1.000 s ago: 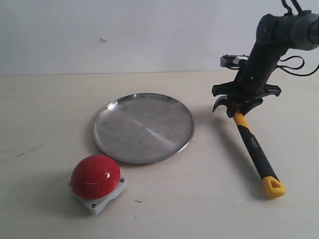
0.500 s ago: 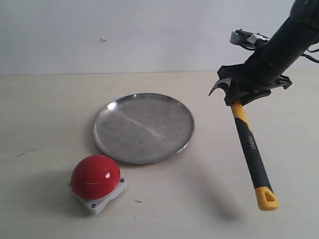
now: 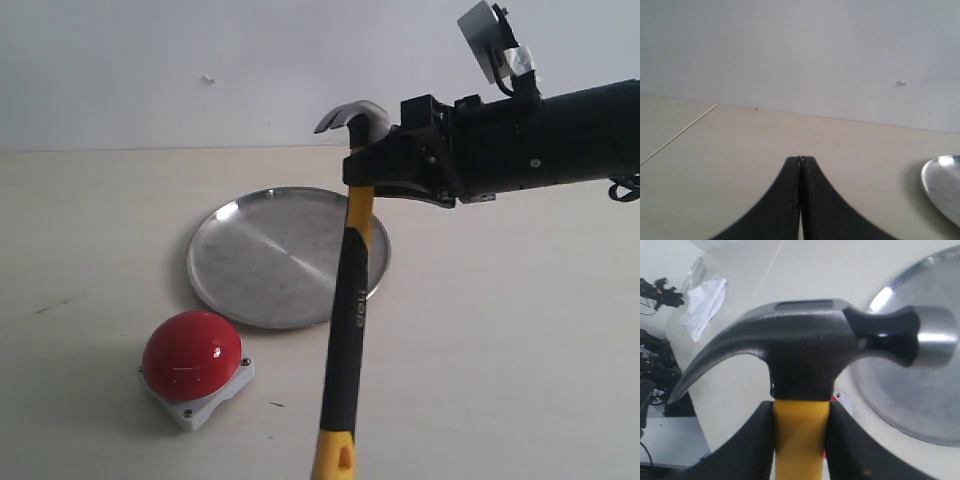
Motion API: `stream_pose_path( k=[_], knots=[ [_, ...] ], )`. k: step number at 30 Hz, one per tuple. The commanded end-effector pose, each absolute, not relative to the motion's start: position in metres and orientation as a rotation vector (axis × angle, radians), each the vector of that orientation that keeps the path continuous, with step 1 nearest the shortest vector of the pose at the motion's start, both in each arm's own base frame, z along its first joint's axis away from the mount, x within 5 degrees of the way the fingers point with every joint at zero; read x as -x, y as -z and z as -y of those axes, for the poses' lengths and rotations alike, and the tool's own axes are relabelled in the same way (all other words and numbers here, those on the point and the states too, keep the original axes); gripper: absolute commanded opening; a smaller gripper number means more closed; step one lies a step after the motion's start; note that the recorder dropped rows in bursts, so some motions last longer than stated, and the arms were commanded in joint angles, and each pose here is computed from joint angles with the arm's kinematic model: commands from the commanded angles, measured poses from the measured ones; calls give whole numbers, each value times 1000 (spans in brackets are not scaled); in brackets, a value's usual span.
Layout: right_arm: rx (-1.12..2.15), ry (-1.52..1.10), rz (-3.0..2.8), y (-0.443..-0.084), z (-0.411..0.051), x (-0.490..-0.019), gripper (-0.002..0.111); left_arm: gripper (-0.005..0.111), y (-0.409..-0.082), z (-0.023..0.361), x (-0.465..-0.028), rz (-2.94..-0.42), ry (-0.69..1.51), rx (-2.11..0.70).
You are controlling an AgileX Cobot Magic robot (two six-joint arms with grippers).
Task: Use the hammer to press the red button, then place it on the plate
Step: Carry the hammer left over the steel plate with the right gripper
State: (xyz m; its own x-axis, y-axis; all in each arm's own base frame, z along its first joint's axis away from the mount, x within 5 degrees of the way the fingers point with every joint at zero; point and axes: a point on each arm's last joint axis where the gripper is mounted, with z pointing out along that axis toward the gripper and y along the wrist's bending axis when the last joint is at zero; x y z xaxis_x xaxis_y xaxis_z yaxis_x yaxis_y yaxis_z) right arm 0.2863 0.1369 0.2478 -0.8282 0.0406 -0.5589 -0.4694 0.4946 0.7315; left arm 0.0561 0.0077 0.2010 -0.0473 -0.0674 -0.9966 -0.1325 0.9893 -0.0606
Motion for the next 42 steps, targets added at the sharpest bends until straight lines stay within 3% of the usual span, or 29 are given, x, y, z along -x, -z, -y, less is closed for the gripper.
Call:
stream_pose_path(
  k=[1,42],
  knots=[
    [344,-1476,-2051,-259,-154,-270,0,0,-200,-8,-56,-1616,-46,163],
    [491,-1467,-2021,-252,-167,-262,0,0,-200,-8,-56,-1616,-46,163]
  ],
)
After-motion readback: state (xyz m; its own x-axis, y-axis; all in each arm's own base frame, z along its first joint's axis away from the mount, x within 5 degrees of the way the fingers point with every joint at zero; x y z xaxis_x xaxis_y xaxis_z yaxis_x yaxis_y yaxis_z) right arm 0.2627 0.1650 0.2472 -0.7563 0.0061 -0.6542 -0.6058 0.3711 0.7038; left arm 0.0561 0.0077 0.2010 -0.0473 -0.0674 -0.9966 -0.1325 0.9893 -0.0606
